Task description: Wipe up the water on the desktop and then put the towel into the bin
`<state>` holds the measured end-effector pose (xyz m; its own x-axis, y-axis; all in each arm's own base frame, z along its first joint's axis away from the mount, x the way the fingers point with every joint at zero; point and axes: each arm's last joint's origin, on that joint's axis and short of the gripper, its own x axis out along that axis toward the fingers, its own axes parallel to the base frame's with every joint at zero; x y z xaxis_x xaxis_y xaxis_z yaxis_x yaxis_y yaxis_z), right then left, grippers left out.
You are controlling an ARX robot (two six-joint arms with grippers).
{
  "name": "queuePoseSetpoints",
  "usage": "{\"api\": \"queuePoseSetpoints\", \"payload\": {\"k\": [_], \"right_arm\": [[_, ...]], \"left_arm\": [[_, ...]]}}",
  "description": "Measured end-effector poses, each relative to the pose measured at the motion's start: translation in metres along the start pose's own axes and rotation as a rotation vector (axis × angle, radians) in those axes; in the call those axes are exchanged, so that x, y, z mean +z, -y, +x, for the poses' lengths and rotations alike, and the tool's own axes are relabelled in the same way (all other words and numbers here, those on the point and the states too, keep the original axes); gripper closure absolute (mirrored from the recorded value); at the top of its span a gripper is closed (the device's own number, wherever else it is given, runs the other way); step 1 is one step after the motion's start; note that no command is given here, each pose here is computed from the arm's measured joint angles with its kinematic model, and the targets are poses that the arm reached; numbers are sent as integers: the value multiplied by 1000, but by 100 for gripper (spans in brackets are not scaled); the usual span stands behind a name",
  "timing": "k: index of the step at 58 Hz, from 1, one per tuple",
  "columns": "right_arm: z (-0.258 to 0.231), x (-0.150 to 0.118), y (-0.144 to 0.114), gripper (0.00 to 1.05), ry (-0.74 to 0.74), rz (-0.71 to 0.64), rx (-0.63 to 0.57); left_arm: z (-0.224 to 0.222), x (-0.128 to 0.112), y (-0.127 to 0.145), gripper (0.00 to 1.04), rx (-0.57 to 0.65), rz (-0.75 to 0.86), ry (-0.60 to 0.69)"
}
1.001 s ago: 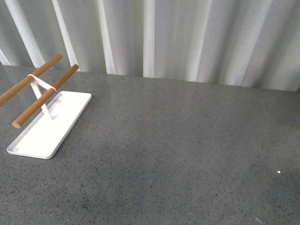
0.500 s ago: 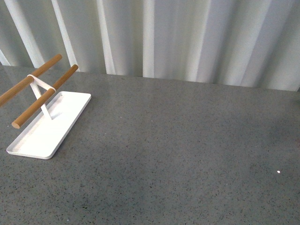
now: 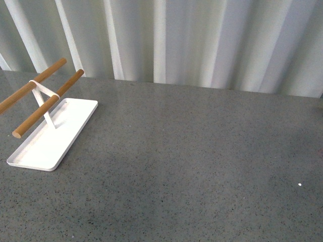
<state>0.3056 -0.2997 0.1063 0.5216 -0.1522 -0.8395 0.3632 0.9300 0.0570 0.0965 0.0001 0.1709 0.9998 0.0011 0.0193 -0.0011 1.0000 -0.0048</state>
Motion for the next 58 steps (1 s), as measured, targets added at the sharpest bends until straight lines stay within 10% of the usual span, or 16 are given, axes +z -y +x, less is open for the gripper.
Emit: {"api": "queuePoseSetpoints", "payload": {"k": [15, 42, 58], "right_arm": [[-13, 14, -5, 5, 43, -47, 19], [-116, 69, -70, 7, 454, -329, 80], [-190, 3, -169, 7, 684, -593, 266]], "left_arm": [[0, 0, 0, 7, 0, 0, 0], [0, 0, 0, 7, 0, 0, 0], [0, 0, 0, 7, 0, 0, 0]]}}
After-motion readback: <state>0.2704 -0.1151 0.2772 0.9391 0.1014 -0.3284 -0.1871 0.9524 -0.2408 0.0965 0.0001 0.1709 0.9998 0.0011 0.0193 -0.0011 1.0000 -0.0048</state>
